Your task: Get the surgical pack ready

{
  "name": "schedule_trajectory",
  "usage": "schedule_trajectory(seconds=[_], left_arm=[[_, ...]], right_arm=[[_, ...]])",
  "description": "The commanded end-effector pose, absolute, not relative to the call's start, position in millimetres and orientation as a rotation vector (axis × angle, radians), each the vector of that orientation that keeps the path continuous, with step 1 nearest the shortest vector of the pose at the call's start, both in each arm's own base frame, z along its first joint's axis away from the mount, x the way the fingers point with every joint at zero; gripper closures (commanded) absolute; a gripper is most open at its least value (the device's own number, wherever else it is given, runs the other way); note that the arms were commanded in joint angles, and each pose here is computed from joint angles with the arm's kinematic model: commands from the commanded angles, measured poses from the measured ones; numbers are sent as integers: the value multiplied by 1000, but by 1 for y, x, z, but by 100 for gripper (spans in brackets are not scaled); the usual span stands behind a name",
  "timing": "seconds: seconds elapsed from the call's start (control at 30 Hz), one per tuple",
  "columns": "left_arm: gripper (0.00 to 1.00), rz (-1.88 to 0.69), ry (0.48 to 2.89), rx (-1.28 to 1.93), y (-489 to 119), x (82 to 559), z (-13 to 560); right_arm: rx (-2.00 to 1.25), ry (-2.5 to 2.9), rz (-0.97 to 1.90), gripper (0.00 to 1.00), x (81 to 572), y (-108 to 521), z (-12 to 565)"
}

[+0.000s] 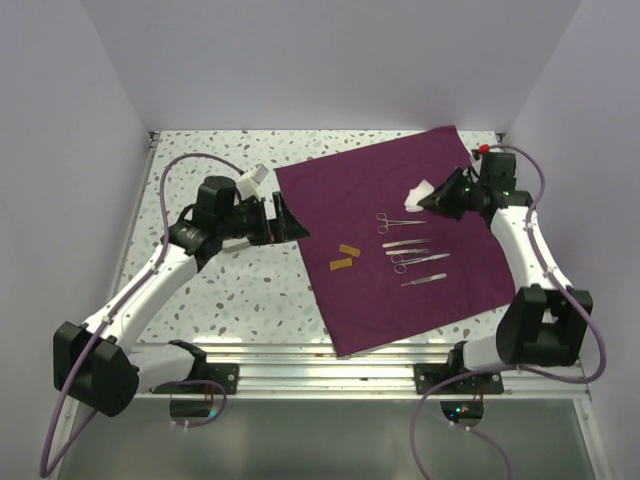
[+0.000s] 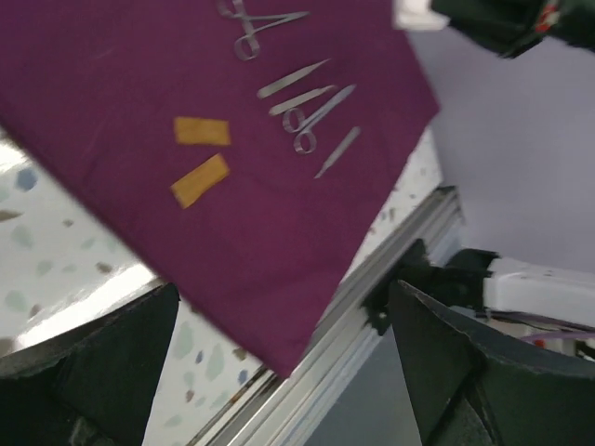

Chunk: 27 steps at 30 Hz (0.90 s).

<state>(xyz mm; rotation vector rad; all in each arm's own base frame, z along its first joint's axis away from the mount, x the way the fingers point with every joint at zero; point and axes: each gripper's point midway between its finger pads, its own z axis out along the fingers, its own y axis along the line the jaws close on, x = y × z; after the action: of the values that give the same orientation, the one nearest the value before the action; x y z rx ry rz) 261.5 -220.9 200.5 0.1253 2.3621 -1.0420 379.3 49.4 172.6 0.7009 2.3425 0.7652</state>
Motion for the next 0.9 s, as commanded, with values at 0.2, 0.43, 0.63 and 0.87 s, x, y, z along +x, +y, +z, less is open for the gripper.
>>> schedule_trajectory(seconds=[0.2, 0.43, 0.63, 0.87], left_arm=[[0, -1728, 1791, 50, -263, 253, 312], [0, -1767, 1754, -27, -263, 249, 312], [0, -1775, 1759, -77, -262, 248, 306], [1, -1791, 1784, -102, -266, 251, 302]], right_arm=[[192, 2290, 1339, 100, 294, 215, 271], [19, 2264, 1554, 100, 253, 279, 301], [-36, 2282, 1632, 100, 233, 300, 298], [-71, 2285, 1671, 100, 228, 311, 296]])
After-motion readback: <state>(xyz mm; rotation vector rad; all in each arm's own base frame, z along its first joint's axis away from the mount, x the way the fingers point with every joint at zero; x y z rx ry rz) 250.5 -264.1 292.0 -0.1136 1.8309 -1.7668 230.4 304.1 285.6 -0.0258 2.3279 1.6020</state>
